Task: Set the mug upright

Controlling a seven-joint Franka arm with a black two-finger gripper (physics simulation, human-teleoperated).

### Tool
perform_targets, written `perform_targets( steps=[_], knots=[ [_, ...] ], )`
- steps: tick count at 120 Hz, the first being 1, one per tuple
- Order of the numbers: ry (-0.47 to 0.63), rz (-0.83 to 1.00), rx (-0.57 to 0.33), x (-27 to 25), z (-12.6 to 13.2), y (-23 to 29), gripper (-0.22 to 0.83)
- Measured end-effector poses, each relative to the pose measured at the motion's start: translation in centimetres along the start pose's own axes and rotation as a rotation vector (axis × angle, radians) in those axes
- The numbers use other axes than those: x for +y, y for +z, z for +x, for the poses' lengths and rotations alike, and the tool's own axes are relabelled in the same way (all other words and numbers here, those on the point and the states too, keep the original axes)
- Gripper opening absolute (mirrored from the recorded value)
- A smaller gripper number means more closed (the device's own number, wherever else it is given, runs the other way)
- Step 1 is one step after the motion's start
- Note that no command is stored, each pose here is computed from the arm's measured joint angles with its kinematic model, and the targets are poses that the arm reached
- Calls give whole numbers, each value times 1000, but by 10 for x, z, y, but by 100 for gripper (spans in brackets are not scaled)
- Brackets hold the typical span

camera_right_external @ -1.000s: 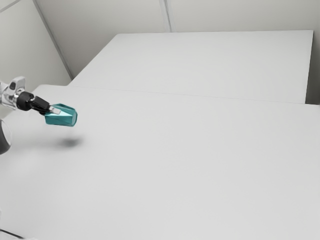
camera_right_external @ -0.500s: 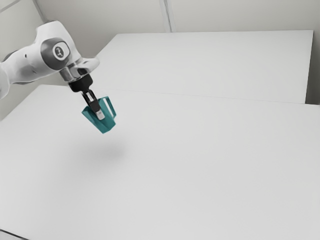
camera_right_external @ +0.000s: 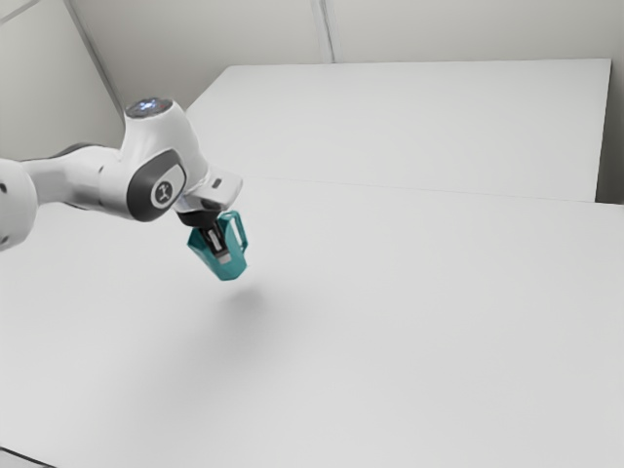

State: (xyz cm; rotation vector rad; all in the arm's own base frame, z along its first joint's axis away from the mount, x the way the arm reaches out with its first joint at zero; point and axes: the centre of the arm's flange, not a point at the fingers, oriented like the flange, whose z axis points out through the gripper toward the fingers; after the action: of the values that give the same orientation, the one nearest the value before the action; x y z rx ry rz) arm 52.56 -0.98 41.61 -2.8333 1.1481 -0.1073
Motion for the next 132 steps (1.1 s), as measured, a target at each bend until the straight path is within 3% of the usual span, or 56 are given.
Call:
perform_targets(
  steps=[83,132],
  knots=[
    [-78,51,-49,23,-1,61,-17],
    [-131,52,-40,19,-4,62,28]
  ],
)
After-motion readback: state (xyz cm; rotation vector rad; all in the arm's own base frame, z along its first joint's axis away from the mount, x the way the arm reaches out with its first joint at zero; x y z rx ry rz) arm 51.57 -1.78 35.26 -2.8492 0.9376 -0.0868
